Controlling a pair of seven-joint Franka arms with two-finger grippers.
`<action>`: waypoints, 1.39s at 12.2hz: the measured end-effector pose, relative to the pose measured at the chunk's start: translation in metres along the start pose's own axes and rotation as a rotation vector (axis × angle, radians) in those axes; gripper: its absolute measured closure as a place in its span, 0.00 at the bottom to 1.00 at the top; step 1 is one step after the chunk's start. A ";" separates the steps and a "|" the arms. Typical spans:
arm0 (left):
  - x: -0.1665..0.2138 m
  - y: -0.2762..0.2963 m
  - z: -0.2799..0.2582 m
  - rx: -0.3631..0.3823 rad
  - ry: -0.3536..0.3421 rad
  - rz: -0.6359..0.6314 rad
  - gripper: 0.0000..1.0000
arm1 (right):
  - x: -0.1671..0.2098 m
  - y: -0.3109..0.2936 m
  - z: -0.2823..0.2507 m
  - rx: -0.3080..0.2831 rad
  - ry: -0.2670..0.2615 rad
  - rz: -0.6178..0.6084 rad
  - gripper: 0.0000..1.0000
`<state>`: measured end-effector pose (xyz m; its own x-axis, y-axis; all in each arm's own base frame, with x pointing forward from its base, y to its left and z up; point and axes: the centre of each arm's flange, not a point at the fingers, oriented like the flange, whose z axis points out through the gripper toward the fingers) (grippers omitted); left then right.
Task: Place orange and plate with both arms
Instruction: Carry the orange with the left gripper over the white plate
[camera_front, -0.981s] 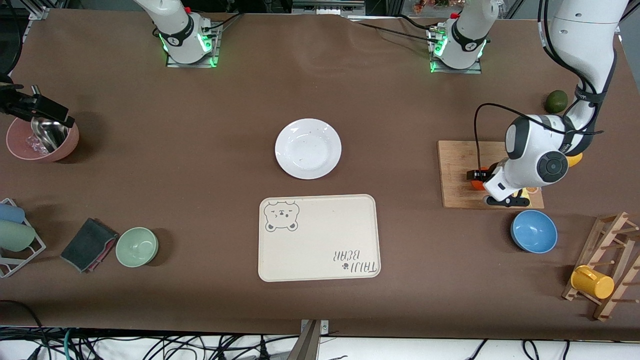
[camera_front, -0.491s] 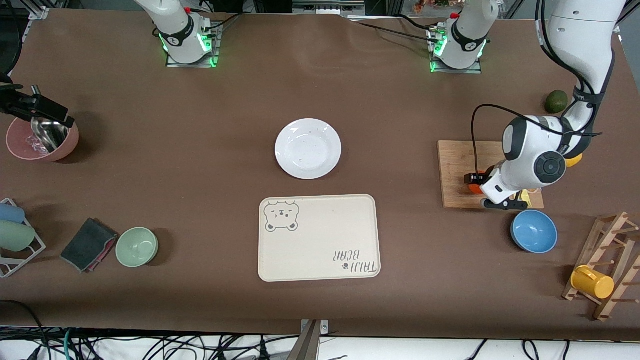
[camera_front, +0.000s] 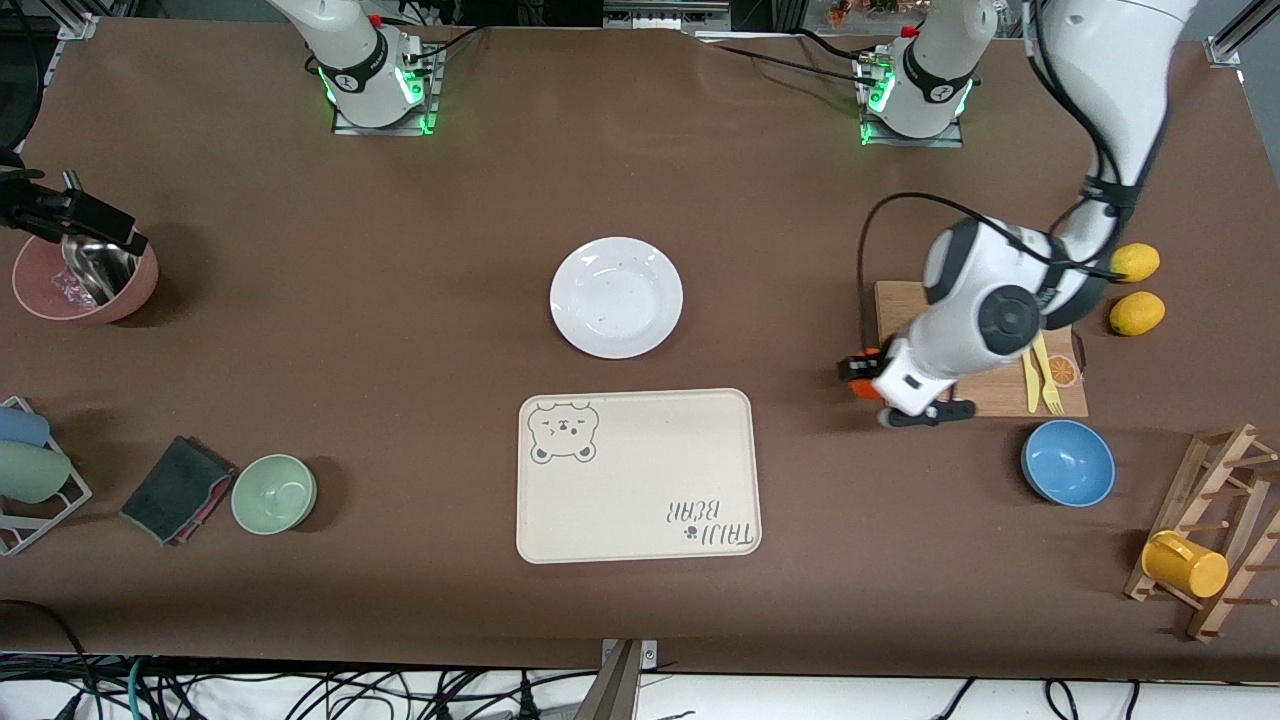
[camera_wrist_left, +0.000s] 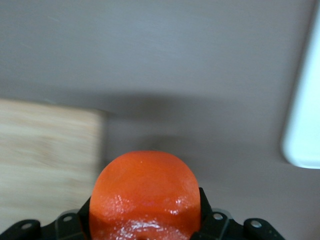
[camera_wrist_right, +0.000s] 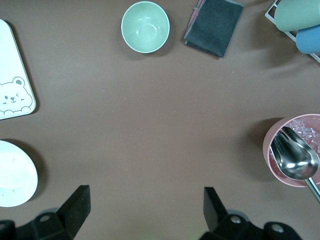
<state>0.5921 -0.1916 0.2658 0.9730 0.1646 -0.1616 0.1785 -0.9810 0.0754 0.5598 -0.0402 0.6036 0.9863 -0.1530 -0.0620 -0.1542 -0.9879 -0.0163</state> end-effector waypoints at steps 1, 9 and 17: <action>-0.011 0.030 0.000 -0.006 0.003 -0.021 0.26 | 0.000 0.000 0.000 0.000 0.000 0.000 0.00; -0.128 0.224 0.049 0.002 -0.034 -0.135 0.26 | 0.000 0.001 0.000 0.000 0.000 0.001 0.00; -0.213 0.329 0.095 -0.022 -0.088 -0.122 0.26 | 0.000 0.001 0.000 0.000 0.000 0.002 0.00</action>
<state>0.4294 -0.5597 0.2312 0.9273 0.2723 -0.2568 0.2991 -0.9516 0.0712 0.5599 -0.0411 0.6033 0.9860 -0.1545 -0.0625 -0.1558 -0.9877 -0.0162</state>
